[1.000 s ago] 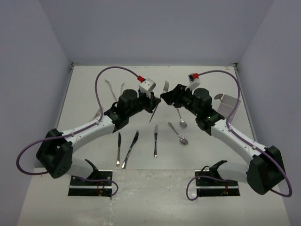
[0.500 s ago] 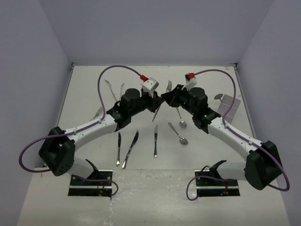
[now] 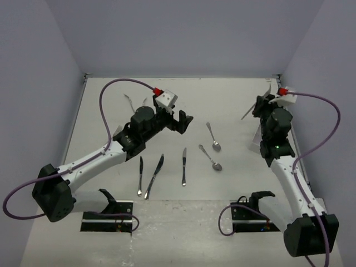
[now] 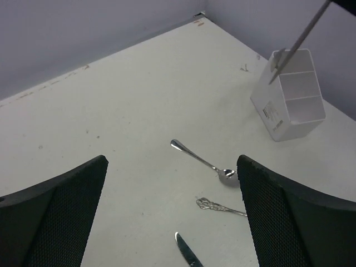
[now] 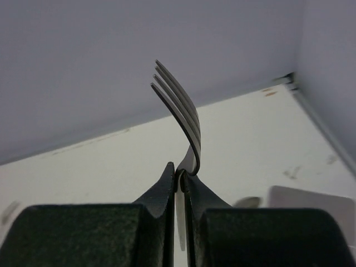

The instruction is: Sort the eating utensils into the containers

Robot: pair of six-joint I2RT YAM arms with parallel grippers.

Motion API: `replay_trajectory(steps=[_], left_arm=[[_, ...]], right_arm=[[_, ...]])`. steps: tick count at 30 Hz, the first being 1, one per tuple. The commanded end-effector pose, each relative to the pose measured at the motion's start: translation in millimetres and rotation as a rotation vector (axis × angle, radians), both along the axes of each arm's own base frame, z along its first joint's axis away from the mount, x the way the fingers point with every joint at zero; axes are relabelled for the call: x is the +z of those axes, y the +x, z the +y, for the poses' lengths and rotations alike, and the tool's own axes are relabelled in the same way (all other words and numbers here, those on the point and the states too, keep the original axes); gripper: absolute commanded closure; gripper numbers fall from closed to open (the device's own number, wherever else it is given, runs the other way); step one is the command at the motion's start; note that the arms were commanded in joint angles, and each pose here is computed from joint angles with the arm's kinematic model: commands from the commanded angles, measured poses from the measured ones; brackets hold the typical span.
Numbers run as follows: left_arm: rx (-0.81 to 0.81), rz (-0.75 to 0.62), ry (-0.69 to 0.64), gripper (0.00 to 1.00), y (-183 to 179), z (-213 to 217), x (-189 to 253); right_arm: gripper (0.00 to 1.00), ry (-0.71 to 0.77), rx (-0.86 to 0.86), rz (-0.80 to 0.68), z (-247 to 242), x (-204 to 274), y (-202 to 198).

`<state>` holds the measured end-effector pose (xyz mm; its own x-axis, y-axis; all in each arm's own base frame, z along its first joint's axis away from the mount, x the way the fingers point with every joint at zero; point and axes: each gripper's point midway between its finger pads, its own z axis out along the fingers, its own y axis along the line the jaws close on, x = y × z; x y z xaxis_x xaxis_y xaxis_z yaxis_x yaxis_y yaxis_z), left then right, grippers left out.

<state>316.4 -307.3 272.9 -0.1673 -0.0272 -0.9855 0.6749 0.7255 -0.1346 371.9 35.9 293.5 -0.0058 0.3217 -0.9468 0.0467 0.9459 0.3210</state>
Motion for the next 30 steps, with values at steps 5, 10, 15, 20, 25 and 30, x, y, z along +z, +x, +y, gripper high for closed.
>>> replay_trajectory(steps=[5, 10, 15, 20, 25, 30], left_arm=[[0.18, 0.036, 0.029, 0.0, 25.5, 48.5, -17.9], [0.224, 0.043, 0.003, 0.0, 34.8, 72.6, -18.5], [0.261, 0.047, 0.015, 0.0, 39.9, 86.7, -23.1], [0.273, 0.043, 0.031, 0.0, 40.9, 91.3, -29.4], [0.283, 0.037, 0.037, 0.0, 42.2, 93.6, -30.2], [0.311, 0.022, 0.048, 0.0, 46.4, 100.2, -30.6]], right_arm=[[1.0, -0.317, -0.335, -0.076, -127.7, 17.5, -35.6], [1.0, -0.416, -0.309, -0.043, -128.5, 7.5, -44.5], [1.0, -0.461, -0.197, 0.005, -118.8, -18.2, -30.0], [1.0, -0.543, -0.016, -0.005, -96.6, -45.7, -15.9], [1.0, -0.559, 0.086, -0.004, -79.6, -58.0, -19.9], [0.94, -0.571, 0.139, 0.075, -77.2, -75.0, -17.1]])
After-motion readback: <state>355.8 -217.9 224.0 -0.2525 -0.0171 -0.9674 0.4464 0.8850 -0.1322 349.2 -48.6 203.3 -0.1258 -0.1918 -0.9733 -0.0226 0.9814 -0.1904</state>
